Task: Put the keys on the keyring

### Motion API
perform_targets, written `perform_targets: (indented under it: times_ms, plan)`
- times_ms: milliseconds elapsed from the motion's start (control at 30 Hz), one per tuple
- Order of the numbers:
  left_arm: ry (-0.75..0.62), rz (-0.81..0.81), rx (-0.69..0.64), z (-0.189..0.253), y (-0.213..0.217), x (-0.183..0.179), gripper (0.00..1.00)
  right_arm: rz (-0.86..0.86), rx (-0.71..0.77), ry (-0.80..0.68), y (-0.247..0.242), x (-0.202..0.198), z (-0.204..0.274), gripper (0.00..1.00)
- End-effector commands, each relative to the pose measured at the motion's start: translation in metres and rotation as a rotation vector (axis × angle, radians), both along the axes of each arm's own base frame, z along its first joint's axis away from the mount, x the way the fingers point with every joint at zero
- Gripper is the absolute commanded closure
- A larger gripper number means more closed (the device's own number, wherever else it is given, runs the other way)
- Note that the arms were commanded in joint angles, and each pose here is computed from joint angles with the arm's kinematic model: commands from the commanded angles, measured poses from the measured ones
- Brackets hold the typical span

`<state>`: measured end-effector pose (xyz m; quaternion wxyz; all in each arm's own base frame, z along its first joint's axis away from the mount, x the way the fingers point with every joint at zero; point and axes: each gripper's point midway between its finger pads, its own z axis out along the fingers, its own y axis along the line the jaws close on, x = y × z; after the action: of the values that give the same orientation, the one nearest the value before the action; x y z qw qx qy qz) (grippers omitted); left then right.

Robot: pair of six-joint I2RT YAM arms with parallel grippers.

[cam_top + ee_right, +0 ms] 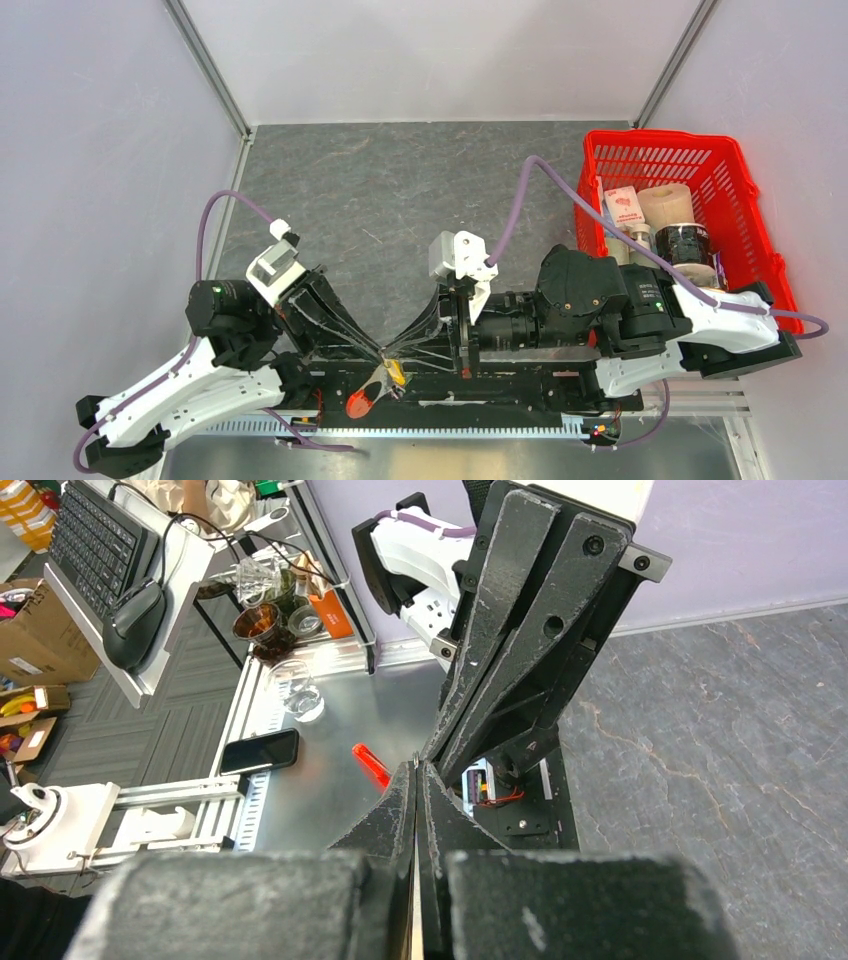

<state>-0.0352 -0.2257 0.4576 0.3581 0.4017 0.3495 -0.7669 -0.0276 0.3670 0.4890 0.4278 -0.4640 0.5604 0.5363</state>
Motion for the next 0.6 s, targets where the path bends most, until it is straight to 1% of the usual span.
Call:
perform_targets:
  times_ms: [0, 267, 433, 567]
  plan:
    - [-0.033, 0.049, -0.072, 0.021, 0.009, 0.000, 0.98, 0.055, 0.029, 0.015, -0.014, -0.008, 0.006, 1.00]
    - [-0.009, 0.105, -0.075, 0.024, 0.009, 0.007, 0.98, 0.164, -0.013, 0.016, -0.022, -0.027, -0.016, 1.00]
    - [0.014, 0.140, -0.083, 0.026, 0.008, 0.014, 0.98, 0.186, -0.037, 0.010, -0.022, -0.030, -0.024, 1.00]
    - [0.031, 0.161, -0.087, 0.027, 0.006, 0.019, 0.98, 0.202, -0.073, -0.015, -0.012, -0.033, -0.038, 1.00]
